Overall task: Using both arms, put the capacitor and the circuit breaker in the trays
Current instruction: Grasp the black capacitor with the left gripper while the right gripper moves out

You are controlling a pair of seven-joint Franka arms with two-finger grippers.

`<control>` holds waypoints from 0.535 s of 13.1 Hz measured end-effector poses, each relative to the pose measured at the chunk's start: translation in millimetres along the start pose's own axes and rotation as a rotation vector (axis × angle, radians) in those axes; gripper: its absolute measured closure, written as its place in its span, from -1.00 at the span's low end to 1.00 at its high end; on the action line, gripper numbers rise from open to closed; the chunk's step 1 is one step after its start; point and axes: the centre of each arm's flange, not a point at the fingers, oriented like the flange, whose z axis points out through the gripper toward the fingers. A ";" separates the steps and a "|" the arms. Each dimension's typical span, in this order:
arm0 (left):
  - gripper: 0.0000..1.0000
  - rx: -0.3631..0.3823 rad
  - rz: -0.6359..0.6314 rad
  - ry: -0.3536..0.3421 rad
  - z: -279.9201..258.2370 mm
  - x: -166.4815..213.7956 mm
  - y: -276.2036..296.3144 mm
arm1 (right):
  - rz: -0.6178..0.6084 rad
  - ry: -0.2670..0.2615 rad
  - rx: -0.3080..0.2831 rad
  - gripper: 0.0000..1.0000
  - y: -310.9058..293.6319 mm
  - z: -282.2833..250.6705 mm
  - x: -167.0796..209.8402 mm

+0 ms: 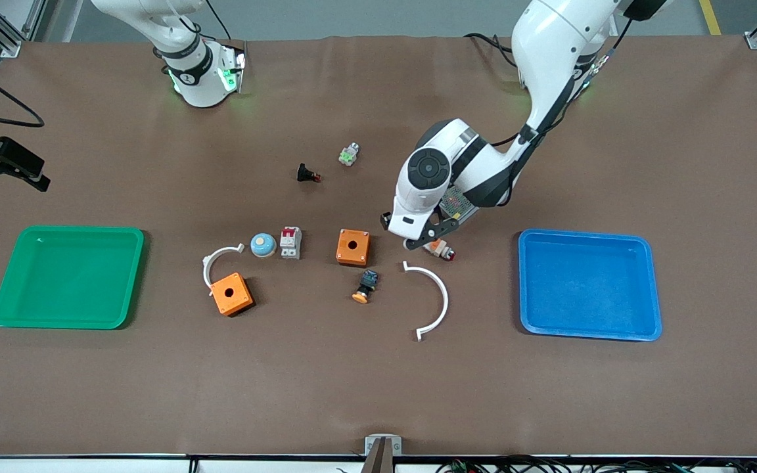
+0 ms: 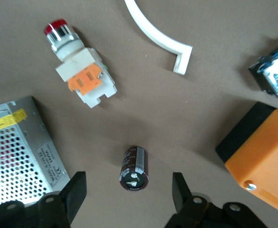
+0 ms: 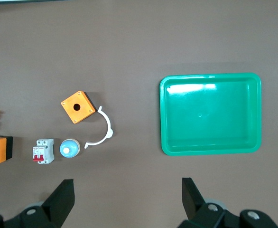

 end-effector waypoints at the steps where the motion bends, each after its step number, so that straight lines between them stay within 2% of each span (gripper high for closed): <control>1: -0.59 0.006 0.002 -0.006 8.6 -1.4 0.4 | -0.006 -0.003 0.000 -1.00 -3.2 0.6 -0.2; 7: -0.43 0.016 -0.011 -0.019 35.0 -12.7 5.1 | -0.021 -0.052 0.014 -1.00 -13.3 8.3 -3.2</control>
